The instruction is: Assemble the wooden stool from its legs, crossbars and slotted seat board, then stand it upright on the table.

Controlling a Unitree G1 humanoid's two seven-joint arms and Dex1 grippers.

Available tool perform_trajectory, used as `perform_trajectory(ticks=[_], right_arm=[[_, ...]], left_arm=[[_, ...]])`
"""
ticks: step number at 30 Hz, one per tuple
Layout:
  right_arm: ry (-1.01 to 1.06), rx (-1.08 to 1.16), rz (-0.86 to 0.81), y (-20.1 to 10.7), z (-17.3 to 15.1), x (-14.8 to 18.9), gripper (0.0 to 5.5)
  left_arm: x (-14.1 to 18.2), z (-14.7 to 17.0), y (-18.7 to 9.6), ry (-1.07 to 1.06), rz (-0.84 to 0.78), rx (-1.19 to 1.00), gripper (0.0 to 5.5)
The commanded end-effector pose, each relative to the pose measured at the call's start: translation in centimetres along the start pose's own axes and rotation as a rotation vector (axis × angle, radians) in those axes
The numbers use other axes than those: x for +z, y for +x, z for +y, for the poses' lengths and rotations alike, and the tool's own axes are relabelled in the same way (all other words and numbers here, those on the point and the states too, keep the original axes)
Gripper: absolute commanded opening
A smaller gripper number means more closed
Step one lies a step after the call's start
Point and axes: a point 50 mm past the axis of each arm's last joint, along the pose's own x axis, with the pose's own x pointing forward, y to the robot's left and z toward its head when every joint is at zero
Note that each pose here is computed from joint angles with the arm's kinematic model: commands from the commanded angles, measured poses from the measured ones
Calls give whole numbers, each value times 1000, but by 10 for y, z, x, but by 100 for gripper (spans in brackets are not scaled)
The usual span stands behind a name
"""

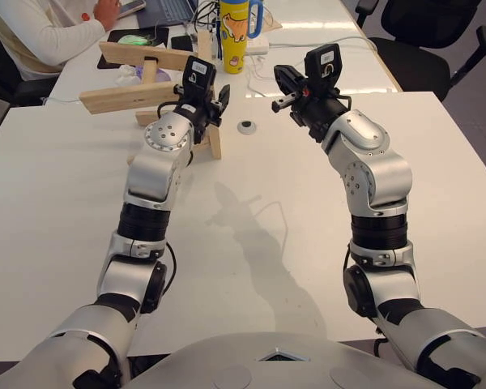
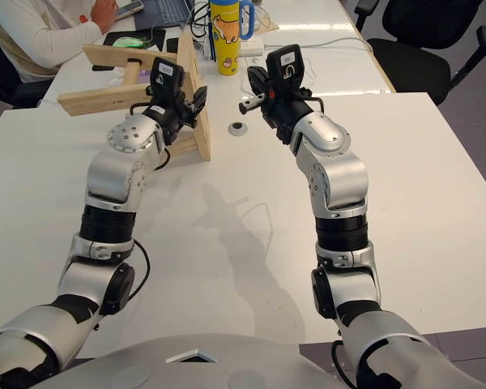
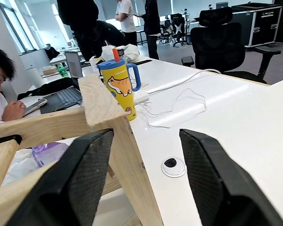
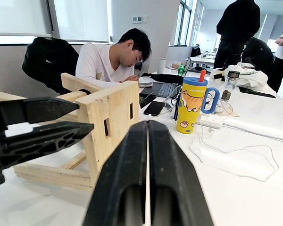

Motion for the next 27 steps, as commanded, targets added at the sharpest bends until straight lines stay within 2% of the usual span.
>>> perform_trajectory(ticks=[1,7,18,24,27], right_arm=[[0,-7,-4,0,1,0,0],[0,-5,-5,1,3,0,0],[1,-11,-3,1,3,-2,0],[3,-11,-5,1,4,-2,0],[3,-14,-7,2,4,-2,0]], left_arm=[[10,2,6,-15,-53,79,256],[2,4,11,-25,-33,155,256],[-5,-9,30,-161,-2,117,256],[-4,-11,33,-193,-2,120,172],[-5,-9,34,-198,10,131,156]])
